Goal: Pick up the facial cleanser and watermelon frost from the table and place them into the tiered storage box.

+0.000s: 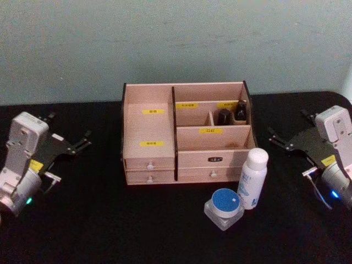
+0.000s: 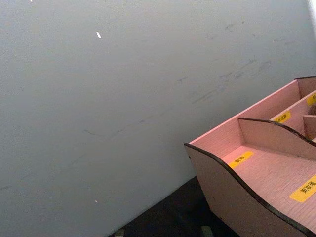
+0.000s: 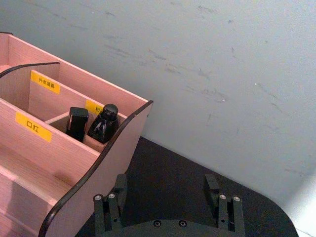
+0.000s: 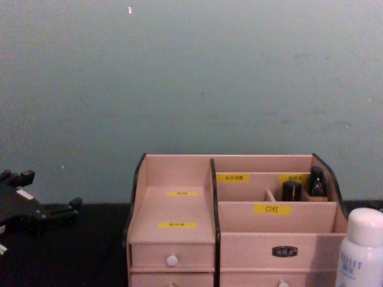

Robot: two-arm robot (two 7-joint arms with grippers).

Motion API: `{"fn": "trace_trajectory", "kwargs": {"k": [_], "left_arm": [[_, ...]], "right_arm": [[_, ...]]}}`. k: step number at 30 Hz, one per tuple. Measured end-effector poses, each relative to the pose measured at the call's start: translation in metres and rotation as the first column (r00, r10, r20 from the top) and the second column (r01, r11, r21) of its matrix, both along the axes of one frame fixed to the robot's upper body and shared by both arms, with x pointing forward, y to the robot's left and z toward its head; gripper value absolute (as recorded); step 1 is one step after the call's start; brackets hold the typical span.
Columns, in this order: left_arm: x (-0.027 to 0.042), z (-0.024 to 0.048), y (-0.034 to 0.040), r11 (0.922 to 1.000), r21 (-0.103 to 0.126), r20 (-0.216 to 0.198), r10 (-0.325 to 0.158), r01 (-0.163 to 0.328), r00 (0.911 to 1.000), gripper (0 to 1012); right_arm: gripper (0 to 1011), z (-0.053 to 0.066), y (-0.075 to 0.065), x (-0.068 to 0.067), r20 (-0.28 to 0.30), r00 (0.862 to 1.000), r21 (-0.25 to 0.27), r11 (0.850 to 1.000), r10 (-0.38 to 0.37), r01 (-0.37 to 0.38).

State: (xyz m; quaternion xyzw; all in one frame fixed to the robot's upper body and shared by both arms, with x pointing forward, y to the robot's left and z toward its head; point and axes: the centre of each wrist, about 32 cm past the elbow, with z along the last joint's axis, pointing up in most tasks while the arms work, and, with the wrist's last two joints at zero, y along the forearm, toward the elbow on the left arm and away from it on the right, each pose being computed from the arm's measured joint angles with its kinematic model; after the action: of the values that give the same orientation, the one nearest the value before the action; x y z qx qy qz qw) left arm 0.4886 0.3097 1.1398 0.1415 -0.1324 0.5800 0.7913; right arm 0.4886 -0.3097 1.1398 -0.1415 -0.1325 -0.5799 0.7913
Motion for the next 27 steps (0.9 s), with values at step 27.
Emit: {"fn": "trace_trajectory", "kwargs": {"k": [27], "left_arm": [[0.0, 0.0, 0.0, 1.0, 0.0, 0.0, 0.0, 0.0, 1.0, 1001]], "right_arm": [[1000, 0.014, -0.014, -0.016, -0.06, 0.996, 0.055, 0.997, 0.058, -0.055]]}}
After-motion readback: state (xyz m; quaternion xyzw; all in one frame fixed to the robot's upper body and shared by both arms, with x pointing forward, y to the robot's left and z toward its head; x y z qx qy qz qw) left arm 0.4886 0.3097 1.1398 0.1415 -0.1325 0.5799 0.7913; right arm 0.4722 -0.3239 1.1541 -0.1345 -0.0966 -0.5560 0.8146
